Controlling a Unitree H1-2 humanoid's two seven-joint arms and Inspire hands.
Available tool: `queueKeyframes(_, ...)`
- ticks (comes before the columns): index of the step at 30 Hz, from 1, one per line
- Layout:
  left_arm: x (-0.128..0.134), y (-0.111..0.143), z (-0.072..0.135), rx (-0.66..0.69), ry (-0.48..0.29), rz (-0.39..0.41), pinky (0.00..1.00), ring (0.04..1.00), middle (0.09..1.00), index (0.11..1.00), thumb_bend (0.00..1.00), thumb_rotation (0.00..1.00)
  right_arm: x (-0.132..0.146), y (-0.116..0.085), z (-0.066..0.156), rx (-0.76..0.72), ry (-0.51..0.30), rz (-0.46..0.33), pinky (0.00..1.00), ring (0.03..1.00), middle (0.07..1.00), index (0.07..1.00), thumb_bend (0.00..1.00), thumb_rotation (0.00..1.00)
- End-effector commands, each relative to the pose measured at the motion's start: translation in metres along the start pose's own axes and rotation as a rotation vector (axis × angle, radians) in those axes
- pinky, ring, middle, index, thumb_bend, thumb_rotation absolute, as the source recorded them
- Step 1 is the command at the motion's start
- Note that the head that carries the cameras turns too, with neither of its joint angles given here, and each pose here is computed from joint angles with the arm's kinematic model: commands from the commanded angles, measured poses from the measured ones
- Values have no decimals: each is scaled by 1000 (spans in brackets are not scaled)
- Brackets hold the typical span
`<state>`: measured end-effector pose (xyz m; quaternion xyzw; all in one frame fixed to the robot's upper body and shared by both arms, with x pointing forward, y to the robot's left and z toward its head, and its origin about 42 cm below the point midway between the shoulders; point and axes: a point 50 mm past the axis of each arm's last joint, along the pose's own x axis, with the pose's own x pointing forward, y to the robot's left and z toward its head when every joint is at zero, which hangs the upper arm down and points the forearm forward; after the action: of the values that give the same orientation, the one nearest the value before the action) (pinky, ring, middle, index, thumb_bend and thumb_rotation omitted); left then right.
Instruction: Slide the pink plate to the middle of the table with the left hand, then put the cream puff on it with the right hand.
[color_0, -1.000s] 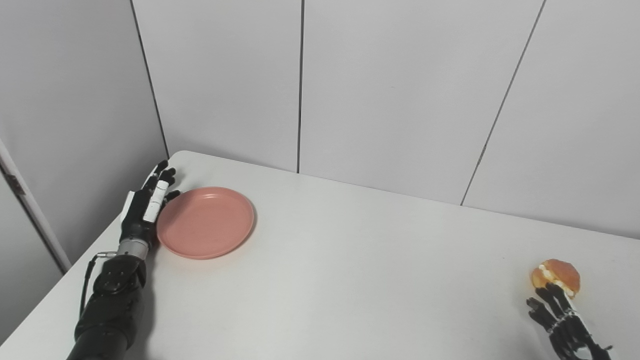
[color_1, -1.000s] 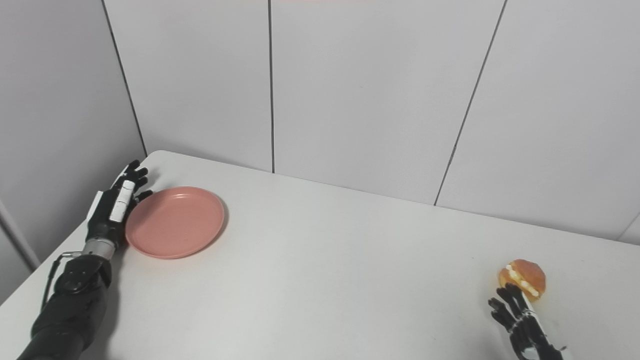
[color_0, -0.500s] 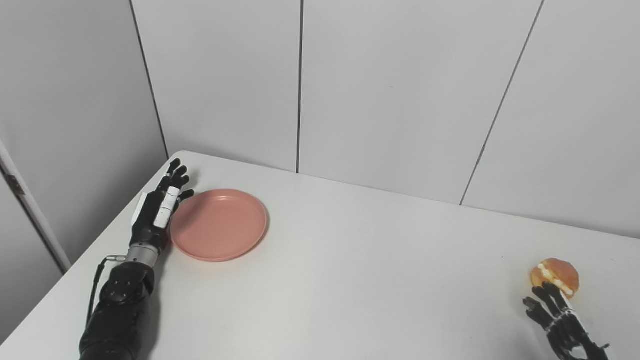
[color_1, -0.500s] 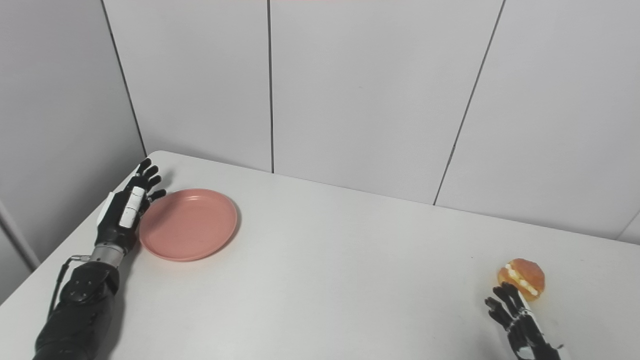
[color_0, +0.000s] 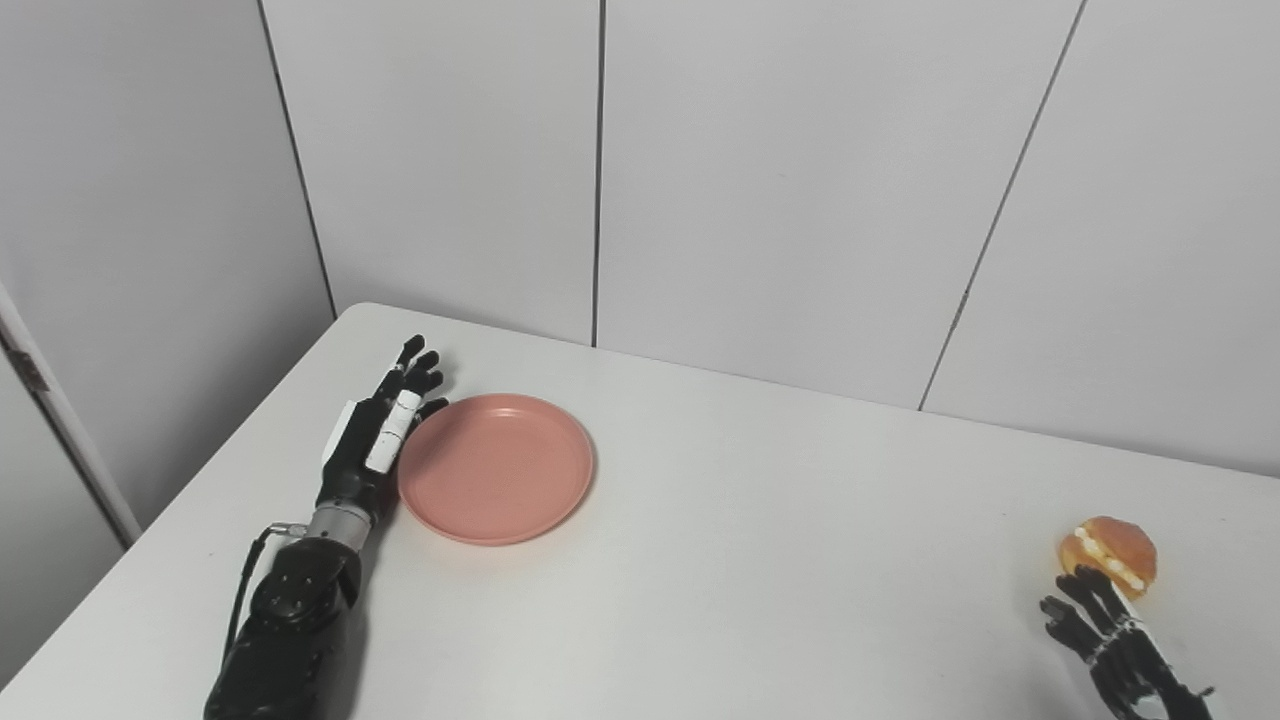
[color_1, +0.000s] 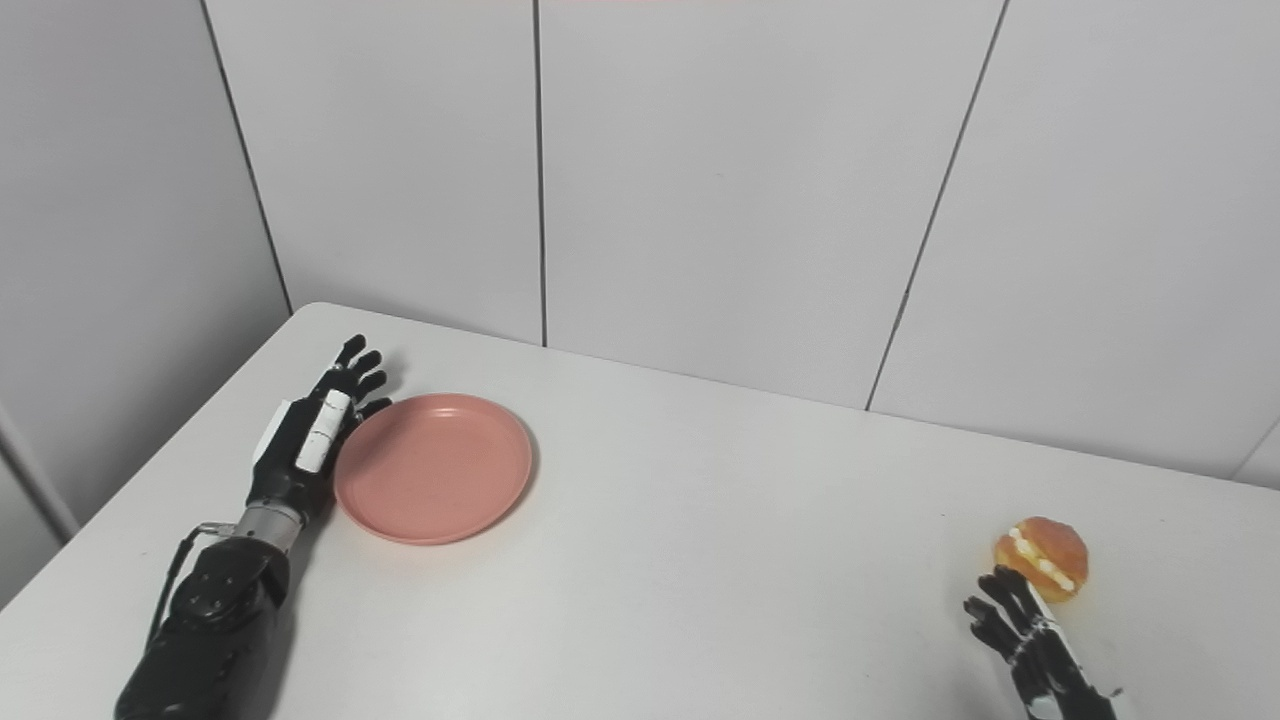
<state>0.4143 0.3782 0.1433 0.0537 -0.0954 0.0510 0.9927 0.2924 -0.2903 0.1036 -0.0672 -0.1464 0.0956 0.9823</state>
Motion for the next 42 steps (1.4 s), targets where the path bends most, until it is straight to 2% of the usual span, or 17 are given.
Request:
queueKeyframes(1, -18, -19, -21, -32, 61, -16, 851, 930, 942, 939, 901, 852, -46, 13, -31, 45, 133, -23, 880, 867, 908, 919, 965, 1000)
queueKeyframes(10, -18, -36, -20, -39, 76, -64, 848, 936, 944, 953, 901, 844, -47, 15, -29, 44, 131, -21, 883, 870, 910, 915, 962, 1000)
queueKeyframes(18, -17, -55, -26, -58, 95, -106, 851, 937, 943, 938, 910, 814, -46, 17, -28, 37, 126, -20, 881, 867, 907, 917, 963, 1000)
queueKeyframes(21, -17, -65, -29, -67, 99, -138, 865, 948, 953, 938, 882, 828, -47, 18, -28, 38, 124, -19, 881, 867, 905, 914, 952, 999)
queueKeyframes(25, -17, -75, -34, -87, 114, -156, 869, 945, 948, 933, 910, 808, -47, 20, -26, 35, 123, -19, 878, 864, 903, 914, 944, 998)
queueKeyframes(33, -18, -87, -46, -101, 135, -186, 848, 940, 942, 927, 939, 816, -45, 26, -23, 28, 115, -17, 879, 865, 902, 908, 935, 993)
queueKeyframes(42, -17, -91, -47, -101, 141, -213, 830, 932, 941, 935, 958, 817, -40, 37, -14, 9, 110, -12, 870, 856, 896, 899, 955, 988)
